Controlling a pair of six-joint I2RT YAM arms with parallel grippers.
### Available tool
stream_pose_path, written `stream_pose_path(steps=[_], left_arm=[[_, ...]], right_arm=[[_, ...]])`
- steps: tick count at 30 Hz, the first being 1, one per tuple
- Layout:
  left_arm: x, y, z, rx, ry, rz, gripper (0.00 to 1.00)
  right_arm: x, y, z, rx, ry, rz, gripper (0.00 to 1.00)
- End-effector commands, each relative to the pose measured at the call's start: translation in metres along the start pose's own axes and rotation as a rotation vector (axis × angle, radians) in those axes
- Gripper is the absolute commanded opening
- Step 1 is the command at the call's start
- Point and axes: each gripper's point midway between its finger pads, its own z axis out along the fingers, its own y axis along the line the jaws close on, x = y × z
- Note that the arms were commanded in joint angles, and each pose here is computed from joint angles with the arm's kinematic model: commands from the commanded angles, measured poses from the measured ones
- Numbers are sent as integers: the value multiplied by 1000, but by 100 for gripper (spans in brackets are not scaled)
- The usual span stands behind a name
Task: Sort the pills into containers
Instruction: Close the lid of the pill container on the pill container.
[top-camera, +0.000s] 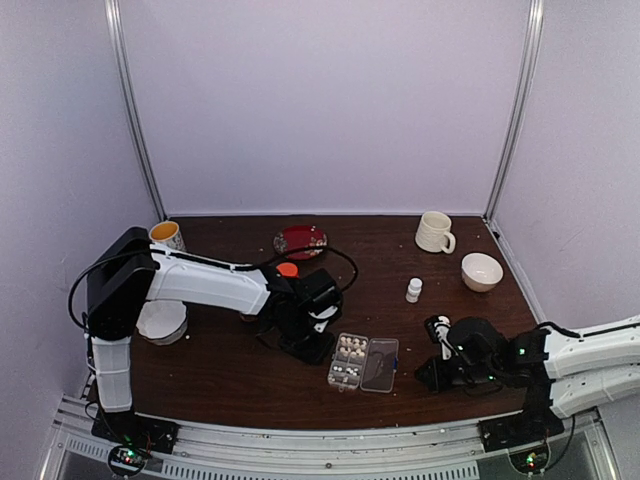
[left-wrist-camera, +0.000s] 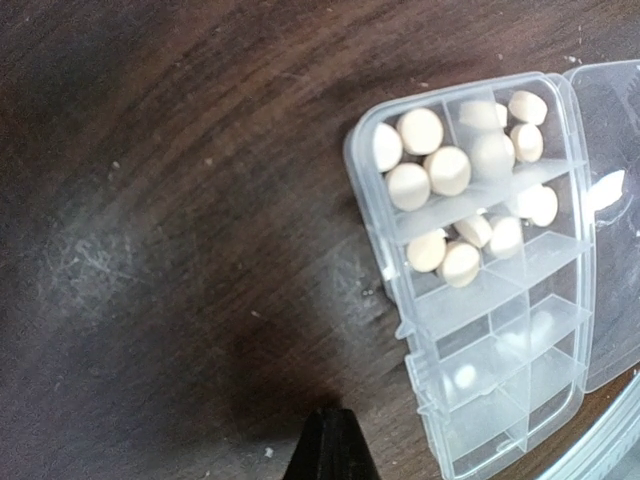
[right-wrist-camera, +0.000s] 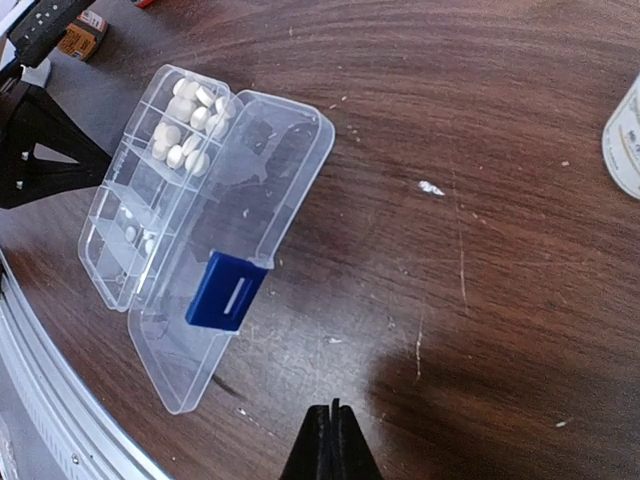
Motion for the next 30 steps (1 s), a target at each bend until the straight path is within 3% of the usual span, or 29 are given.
stream_pose_path(steps=[1, 8, 16, 30], left_arm=[[-15, -14, -5, 86, -71, -15, 0], [-13, -19, 1, 132, -72, -24, 0], [-11, -31, 6, 202, -65, -35, 0], [-18, -57, 6, 267, -90, -34, 0]], right_arm=[[-12, 12, 14, -35, -34, 33, 0], [-16, 23, 32, -18, 11, 1, 0], [-37, 76, 30, -267, -9, 47, 0], [-48, 105, 28, -362, 0, -1, 0]])
